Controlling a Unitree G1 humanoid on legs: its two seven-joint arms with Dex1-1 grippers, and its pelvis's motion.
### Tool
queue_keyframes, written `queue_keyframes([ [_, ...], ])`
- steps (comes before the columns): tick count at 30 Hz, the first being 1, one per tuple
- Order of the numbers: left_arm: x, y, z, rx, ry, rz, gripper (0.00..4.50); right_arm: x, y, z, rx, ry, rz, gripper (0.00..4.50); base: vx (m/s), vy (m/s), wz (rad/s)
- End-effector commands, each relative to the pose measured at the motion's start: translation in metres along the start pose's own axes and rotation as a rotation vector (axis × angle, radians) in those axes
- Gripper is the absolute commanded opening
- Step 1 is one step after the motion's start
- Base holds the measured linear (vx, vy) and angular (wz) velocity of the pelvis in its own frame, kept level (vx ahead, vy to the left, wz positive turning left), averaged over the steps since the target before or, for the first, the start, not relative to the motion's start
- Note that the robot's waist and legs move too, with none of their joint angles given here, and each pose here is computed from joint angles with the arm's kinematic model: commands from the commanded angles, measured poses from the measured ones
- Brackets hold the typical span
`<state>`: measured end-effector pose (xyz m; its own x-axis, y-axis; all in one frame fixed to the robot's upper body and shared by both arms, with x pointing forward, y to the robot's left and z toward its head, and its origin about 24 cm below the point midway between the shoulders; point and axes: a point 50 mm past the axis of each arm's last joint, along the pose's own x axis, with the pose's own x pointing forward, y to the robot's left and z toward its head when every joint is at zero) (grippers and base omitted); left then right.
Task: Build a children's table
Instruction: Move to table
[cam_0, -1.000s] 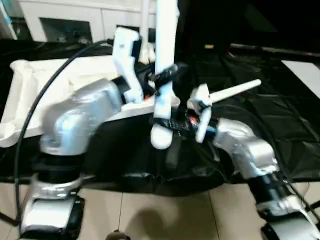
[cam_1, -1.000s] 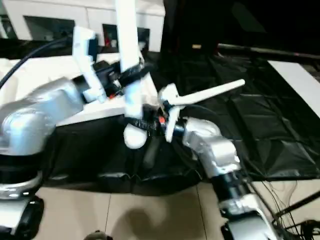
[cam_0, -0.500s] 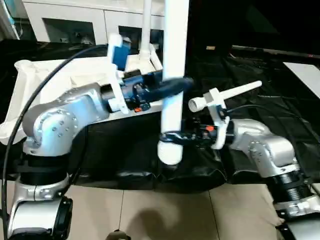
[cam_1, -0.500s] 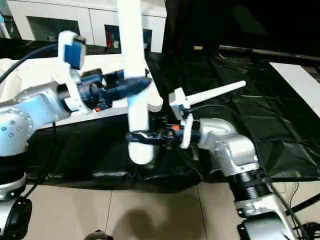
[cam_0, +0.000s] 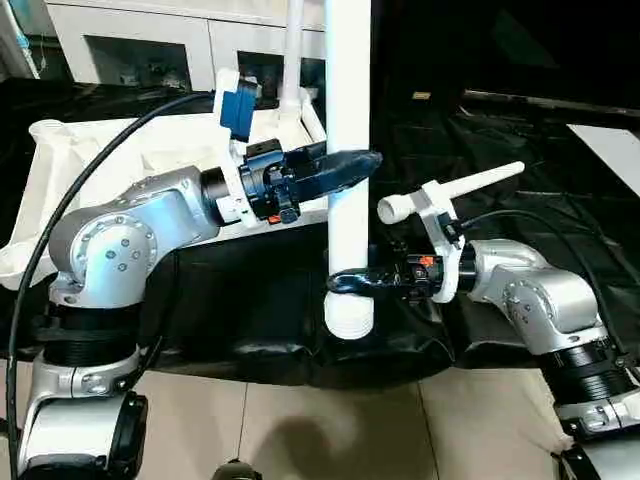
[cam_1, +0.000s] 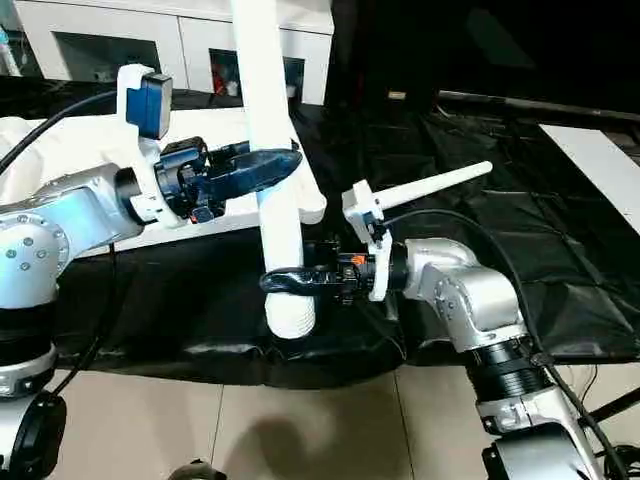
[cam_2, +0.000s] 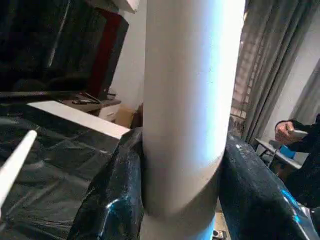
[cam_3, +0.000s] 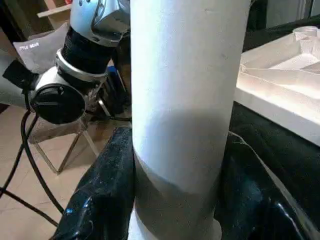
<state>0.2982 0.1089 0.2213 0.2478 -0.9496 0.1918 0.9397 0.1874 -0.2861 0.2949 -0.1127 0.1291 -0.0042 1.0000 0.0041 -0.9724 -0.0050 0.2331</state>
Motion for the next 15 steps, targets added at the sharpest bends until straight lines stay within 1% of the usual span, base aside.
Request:
queue_keyframes([
  [1, 0.0, 0.001, 0.011, 0.008, -0.045, 0.008, 1.79, 0.002, 0.003, 0.005, -0.039, 0.032, 0.039, 1.85, 0.0, 0.0, 0.0],
  [4, 0.0, 0.001, 0.011, 0.005, -0.049, 0.01, 1.79, 0.002, 0.002, 0.006, -0.053, 0.035, 0.028, 1.85, 0.0, 0.0, 0.0],
  [6, 0.0, 0.002, 0.012, 0.014, -0.052, 0.027, 1.79, 0.003, -0.004, 0.007, -0.094, 0.03, -0.041, 1.85, 0.0, 0.0, 0.0],
  [7, 0.0, 0.004, 0.012, 0.023, -0.053, 0.044, 1.79, 0.004, -0.007, 0.008, -0.105, 0.02, -0.063, 2.2, 0.0, 0.0, 0.0],
  [8, 0.0, 0.005, 0.012, 0.028, -0.053, 0.056, 1.79, 0.004, -0.008, 0.009, -0.109, 0.012, -0.074, 2.41, 0.0, 0.0, 0.0],
  [9, 0.0, 0.007, 0.014, 0.075, -0.042, 0.099, 1.79, 0.006, -0.011, 0.013, -0.116, -0.023, -0.108, 2.55, 0.0, 0.0, 0.0],
  [11, 0.002, 0.008, 0.015, 0.132, -0.026, 0.146, 1.79, 0.008, -0.013, 0.016, -0.12, -0.058, -0.133, 2.55, 0.0, 0.0, 0.0],
  [12, 0.003, 0.008, 0.017, 0.146, -0.032, 0.164, 1.78, 0.01, -0.014, 0.018, -0.13, -0.069, -0.15, 2.72, 0.0, 0.0, 0.0],
  [14, 0.004, 0.008, 0.017, 0.157, -0.035, 0.181, 1.77, 0.011, -0.015, 0.018, -0.135, -0.075, -0.164, 2.89, 0.0, 0.0, 0.0],
  [15, 0.005, 0.009, 0.015, 0.194, -0.01, 0.222, 1.77, 0.013, -0.018, 0.016, -0.14, -0.061, -0.197, 2.89, 0.0, 0.0, 0.0],
])
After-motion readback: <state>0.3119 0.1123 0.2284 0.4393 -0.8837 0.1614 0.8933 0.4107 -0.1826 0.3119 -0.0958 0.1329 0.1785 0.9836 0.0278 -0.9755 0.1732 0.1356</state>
